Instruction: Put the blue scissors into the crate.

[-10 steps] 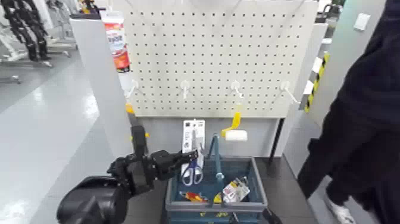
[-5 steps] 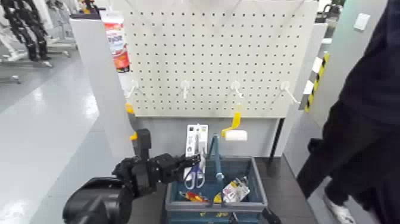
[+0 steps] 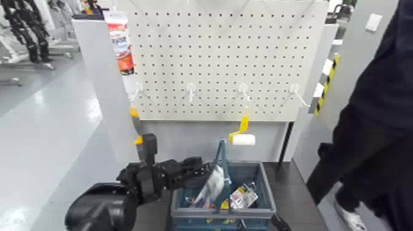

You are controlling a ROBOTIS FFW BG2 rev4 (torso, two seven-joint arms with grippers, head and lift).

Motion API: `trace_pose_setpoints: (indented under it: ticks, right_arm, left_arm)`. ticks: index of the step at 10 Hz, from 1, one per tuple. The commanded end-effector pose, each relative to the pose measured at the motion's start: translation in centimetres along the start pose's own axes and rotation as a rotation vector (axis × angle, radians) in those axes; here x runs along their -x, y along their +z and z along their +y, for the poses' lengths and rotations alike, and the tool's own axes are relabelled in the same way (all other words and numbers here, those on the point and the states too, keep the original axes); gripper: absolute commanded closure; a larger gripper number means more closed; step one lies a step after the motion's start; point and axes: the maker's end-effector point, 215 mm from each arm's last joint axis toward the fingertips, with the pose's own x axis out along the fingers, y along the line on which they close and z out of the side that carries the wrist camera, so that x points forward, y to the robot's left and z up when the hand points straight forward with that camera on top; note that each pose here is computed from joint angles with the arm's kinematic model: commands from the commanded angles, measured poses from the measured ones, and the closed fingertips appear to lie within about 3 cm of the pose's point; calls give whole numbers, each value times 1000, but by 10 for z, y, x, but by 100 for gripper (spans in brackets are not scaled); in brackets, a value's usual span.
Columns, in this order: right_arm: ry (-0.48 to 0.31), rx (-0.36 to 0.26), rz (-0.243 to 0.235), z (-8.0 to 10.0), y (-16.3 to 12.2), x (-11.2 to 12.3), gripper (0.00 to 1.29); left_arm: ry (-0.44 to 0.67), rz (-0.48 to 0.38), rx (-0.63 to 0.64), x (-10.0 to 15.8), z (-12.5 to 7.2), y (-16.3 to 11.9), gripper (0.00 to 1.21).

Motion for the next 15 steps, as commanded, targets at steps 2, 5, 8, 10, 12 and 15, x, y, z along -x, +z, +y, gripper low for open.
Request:
trace_pose_setpoints:
  ticks: [2,5,8,10,12,15]
  right_arm:
    - [-1,0,0,0,0,1,15]
    - [0,-2,-2,1,0,0,15]
    - [0,-1,2,0,-1,1,15]
    - [0,-3,1,0,-1,2,15]
    - [-1,-1,0,-1,0,2,15]
    - [-2,0,2,-2,0,3,15]
  left_arm:
    - [1,-9,-11,1,0,6,3]
    - [0,-10,-16,1,0,8,3]
    - [36,-38,-71,5,0,21,4]
    - [111,-51,-134,16,-3,27,4]
    - [166,-72,-161,33,-12,29,4]
    - [339,-136,-210,89,-14,35,6]
